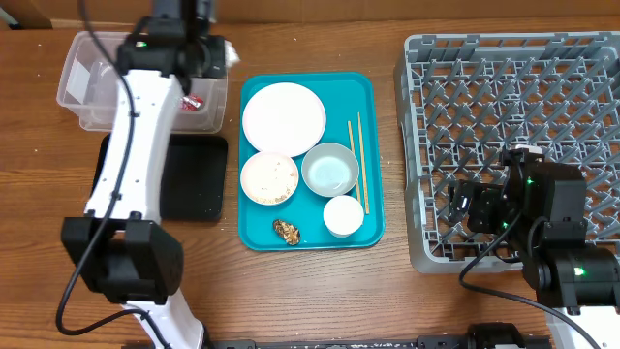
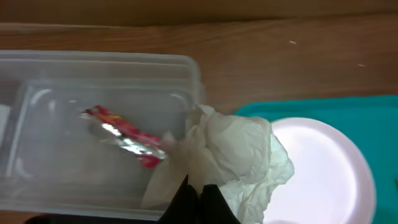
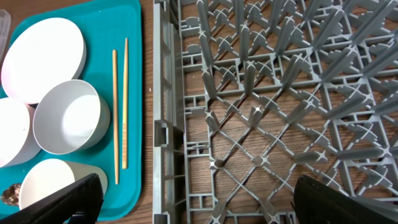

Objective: Sort waste into correct bins and load items into the dishwasher
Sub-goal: 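Drop the white tissue into the clear bin with the left gripper, then reach the left gripper past the bowls and grasp the white cup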

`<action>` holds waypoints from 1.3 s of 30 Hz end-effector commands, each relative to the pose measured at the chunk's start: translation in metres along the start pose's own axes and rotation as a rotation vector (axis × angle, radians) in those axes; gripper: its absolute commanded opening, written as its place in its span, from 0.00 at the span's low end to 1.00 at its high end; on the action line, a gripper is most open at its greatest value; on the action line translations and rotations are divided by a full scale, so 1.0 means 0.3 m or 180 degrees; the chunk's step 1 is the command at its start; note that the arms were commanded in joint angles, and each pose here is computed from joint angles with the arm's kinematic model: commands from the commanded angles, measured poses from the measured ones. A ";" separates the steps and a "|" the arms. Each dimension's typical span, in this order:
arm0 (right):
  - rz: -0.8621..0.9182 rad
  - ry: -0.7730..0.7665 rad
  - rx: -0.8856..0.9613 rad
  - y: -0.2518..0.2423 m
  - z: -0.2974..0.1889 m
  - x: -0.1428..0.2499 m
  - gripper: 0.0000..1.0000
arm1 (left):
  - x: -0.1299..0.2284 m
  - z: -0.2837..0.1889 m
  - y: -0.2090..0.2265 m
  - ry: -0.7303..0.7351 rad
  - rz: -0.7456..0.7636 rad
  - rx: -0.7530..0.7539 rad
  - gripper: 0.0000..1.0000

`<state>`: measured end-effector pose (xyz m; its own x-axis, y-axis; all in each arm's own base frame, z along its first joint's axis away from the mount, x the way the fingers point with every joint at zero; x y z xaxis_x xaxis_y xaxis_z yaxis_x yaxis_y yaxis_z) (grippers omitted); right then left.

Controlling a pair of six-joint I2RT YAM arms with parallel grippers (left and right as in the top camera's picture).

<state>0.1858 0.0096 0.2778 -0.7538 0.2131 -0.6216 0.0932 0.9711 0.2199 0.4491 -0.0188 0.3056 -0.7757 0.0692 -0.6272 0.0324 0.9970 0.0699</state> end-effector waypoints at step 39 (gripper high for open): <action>-0.0003 -0.0114 -0.0037 0.008 -0.030 -0.025 1.00 | 0.062 0.185 0.306 0.0220 -0.0559 -0.0494 0.37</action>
<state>0.1854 0.0096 0.2774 -0.7561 0.2134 -0.6187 0.0946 0.9710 0.2194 0.4710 0.0757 0.2591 -0.8039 -0.0998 -0.5864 -0.1888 0.9776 0.0925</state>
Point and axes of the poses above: each gripper's point midway between its finger pads, its own z axis out along the fingers, its own y axis along the line the jaws close on, x = y × z, the point moved 10 cm from there along -z, back along the fingers, and after that the axes turned 3 degrees about z, right-handed, at the moved point
